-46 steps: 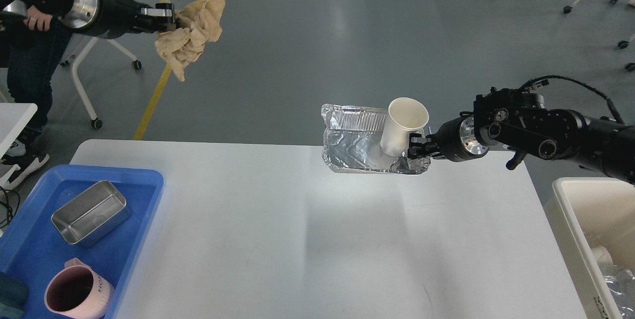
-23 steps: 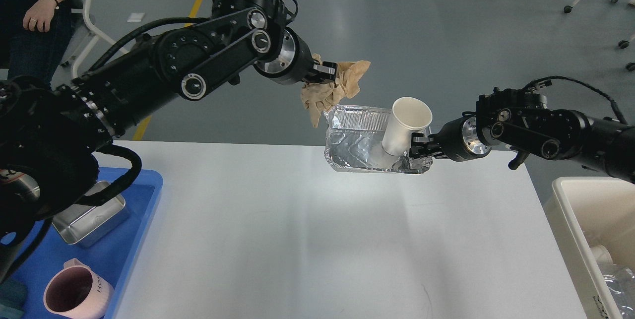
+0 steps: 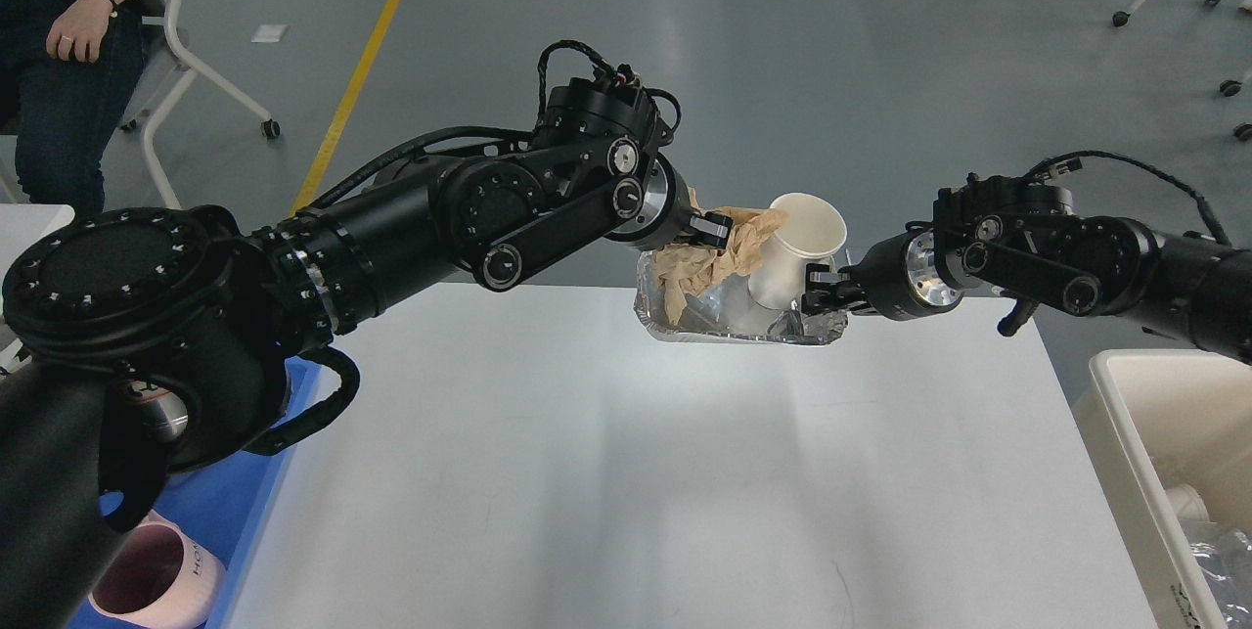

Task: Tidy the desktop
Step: 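Lower the paper bag into the foil tray and release it, then carry the loaded foil tray with the right gripper into the white bin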

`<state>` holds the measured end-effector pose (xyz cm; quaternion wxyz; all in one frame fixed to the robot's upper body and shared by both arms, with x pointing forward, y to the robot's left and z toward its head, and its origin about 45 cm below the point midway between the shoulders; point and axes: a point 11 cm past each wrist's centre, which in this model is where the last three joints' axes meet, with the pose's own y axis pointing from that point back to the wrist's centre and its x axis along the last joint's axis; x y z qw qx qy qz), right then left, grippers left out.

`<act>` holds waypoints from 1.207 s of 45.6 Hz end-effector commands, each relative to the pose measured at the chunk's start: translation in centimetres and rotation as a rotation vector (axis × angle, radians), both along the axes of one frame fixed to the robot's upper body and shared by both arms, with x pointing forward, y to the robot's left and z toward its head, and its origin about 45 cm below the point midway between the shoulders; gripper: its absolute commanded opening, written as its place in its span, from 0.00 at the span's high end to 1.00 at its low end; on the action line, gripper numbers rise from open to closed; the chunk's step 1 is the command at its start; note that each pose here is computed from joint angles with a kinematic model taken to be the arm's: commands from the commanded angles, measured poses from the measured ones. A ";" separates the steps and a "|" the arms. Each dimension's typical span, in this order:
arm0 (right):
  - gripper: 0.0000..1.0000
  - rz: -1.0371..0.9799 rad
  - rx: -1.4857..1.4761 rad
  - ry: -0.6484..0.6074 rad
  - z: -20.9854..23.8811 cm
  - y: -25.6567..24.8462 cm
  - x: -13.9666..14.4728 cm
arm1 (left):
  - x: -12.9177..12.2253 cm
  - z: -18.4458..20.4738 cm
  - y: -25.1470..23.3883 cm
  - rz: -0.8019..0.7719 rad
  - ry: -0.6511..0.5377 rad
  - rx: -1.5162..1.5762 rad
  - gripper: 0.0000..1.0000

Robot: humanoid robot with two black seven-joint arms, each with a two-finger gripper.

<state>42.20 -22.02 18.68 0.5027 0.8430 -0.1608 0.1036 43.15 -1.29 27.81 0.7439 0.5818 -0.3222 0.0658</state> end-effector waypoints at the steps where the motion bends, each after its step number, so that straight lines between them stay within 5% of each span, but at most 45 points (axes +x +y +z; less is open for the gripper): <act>1: 1.00 0.001 0.000 -0.001 0.0 0.0 0.0 | -0.2 -0.5 0.0 0.008 0.017 -0.013 0.79; 12: 1.00 -0.003 -0.004 0.001 0.0 -0.3 0.0 | 0.1 -0.1 -0.3 0.045 0.002 -0.074 0.29; 17: 1.00 -0.006 -0.006 0.001 0.0 -0.5 0.0 | 0.6 0.4 -0.6 0.116 -0.017 -0.166 0.18; 20: 1.00 -0.014 -0.009 -0.001 0.1 -1.0 0.0 | 1.1 0.6 -0.4 0.159 -0.024 -0.210 0.02; 32: 1.00 -0.020 -0.011 0.001 0.2 -1.5 -0.1 | 3.1 2.1 3.5 0.301 0.063 -0.372 0.02; 41: 1.00 -0.056 -0.006 -0.007 0.5 -3.0 0.1 | 5.8 7.8 6.1 0.470 0.193 -0.798 0.02; 55: 1.00 -0.258 0.068 0.021 -0.6 -9.2 -1.1 | 7.6 3.8 16.1 0.829 0.494 -1.407 0.02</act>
